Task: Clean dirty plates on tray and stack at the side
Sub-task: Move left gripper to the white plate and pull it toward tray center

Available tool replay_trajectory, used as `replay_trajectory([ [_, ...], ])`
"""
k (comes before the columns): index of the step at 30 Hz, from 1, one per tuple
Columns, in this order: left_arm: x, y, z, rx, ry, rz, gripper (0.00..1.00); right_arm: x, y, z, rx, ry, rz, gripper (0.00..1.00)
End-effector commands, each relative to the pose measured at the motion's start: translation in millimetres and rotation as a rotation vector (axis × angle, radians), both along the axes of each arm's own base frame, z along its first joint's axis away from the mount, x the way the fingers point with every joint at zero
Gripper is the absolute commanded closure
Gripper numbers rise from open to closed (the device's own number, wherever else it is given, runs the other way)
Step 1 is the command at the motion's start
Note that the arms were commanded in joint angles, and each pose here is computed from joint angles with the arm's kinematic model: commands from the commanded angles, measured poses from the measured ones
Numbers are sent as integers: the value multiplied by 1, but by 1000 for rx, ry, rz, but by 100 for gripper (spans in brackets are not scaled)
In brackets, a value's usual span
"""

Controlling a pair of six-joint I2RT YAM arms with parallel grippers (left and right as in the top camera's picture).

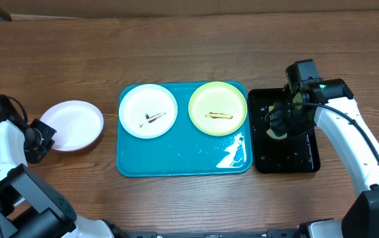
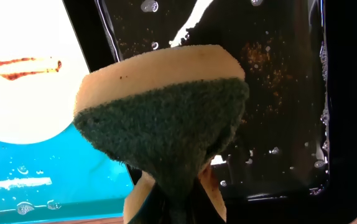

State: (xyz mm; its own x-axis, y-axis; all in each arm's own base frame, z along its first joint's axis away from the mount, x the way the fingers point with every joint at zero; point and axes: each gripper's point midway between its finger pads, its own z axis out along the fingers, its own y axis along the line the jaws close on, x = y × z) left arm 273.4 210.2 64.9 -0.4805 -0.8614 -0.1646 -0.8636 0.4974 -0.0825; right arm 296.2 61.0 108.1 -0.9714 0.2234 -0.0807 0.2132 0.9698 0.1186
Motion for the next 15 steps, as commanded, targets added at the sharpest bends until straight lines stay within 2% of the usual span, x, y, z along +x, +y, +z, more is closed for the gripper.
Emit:
replay_trajectory([
  [1,15,-2,9,-31,-78,-6,74,-1,-3,0,-11,-3,4,96],
  [2,19,-5,12,-47,-102,-20,57,-1,-3,0,-12,-3,3,96],
  [4,29,-13,22,-79,-151,-62,51,-1,-3,0,-11,-3,4,96],
  [6,39,-25,33,-110,-200,-110,49,-1,-3,0,-12,-3,4,96],
  [11,73,-81,74,-130,-356,-379,48,-1,-3,0,-11,-2,4,96],
  [15,94,-135,85,-79,-394,-678,47,-1,-3,0,-11,-2,4,96],
])
